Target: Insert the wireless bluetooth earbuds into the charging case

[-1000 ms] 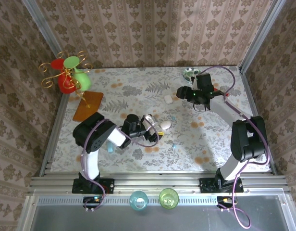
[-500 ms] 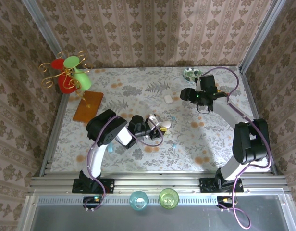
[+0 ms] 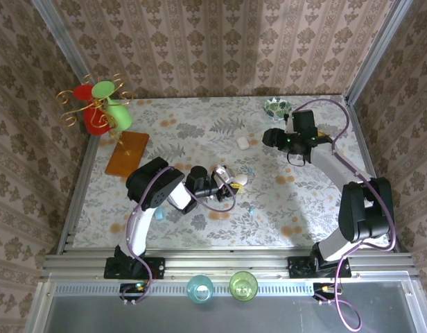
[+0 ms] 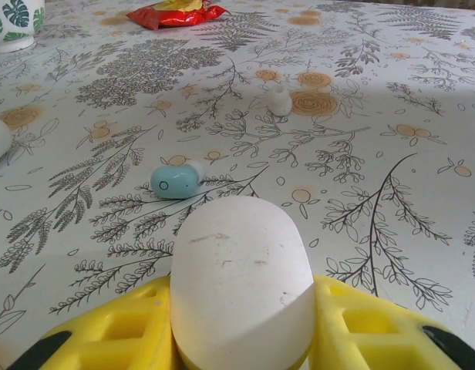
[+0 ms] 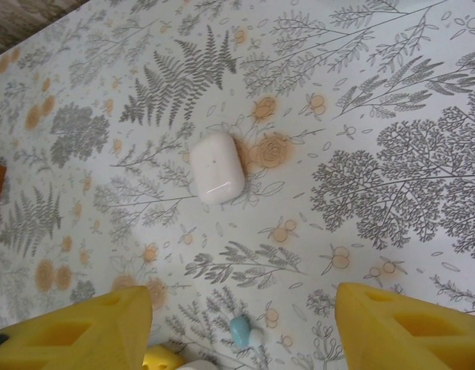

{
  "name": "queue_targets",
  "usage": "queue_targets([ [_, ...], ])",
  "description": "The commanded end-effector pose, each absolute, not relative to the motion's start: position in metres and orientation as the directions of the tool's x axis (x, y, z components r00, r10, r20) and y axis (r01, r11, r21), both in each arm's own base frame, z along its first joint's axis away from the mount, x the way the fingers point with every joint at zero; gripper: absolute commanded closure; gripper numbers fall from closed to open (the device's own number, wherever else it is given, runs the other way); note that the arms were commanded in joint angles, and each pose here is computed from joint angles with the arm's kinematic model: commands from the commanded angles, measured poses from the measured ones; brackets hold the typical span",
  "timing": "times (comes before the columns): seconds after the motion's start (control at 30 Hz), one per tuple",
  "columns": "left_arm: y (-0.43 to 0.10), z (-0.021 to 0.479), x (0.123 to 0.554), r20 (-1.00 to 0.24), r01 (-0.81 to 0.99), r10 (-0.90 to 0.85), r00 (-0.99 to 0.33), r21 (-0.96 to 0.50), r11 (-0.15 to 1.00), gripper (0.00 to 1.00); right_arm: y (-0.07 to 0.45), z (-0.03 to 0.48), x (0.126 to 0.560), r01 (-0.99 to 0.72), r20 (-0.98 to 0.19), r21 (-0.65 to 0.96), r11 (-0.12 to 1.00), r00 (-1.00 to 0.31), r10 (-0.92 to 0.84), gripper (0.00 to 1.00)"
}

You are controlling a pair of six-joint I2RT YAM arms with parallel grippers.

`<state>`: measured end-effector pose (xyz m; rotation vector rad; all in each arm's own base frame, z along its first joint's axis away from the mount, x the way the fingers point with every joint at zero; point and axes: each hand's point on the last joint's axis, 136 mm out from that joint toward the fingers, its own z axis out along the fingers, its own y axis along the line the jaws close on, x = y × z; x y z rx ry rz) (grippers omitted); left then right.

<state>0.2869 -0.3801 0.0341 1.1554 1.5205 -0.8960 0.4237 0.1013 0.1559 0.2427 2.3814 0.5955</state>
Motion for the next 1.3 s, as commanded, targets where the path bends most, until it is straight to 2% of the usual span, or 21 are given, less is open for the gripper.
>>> queue_targets([
  [0.0,-0.382,0.069,0.280,-0.984,0.971,0.178,0.022,0.063,0.231,0.72,0.113,0.178,0.407,-0.051,-0.561,0.543,0.838,-0.765,0.316,0.35],
  [0.13,-0.377,0.107,0.278,-0.991,0.971,0.117,0.058,0.084,0.224,0.72,0.140,0.197,0.385,-0.148,-0.518,0.671,0.726,-0.795,0.316,0.32],
  [0.37,-0.356,0.167,0.275,-0.994,0.974,0.015,0.104,0.105,0.201,0.73,0.181,0.230,0.355,-0.214,-0.384,0.880,0.423,-0.846,0.370,0.25],
  [0.5,-0.344,0.191,0.275,-0.990,0.968,-0.016,0.141,0.134,0.210,0.73,0.202,0.230,0.342,-0.189,-0.315,0.916,0.353,-0.884,0.344,0.25],
  [0.67,-0.339,0.208,0.274,-0.985,0.965,-0.041,0.166,0.153,0.215,0.73,0.227,0.218,0.337,-0.090,-0.172,0.961,0.261,-0.935,0.309,0.31],
  [0.8,-0.339,0.212,0.272,-0.986,0.968,-0.052,0.160,0.147,0.206,0.73,0.244,0.219,0.334,-0.100,-0.164,0.967,0.234,-0.948,0.274,0.36],
  [0.9,-0.338,0.215,0.270,-0.985,0.968,-0.057,0.161,0.146,0.202,0.73,0.252,0.218,0.332,-0.099,-0.156,0.969,0.225,-0.955,0.253,0.43],
  [1.07,-0.336,0.218,0.268,-0.984,0.967,-0.061,0.165,0.150,0.204,0.72,0.254,0.217,0.334,-0.085,-0.141,0.973,0.214,-0.955,0.260,0.69],
  [1.13,-0.335,0.219,0.267,-0.984,0.967,-0.062,0.167,0.151,0.206,0.72,0.254,0.217,0.335,-0.080,-0.136,0.974,0.211,-0.954,0.267,0.76],
  [1.27,-0.332,0.225,0.268,-0.980,0.959,-0.069,0.186,0.166,0.232,0.56,0.254,0.227,0.338,-0.077,-0.124,0.983,0.168,-0.950,0.288,0.79],
])
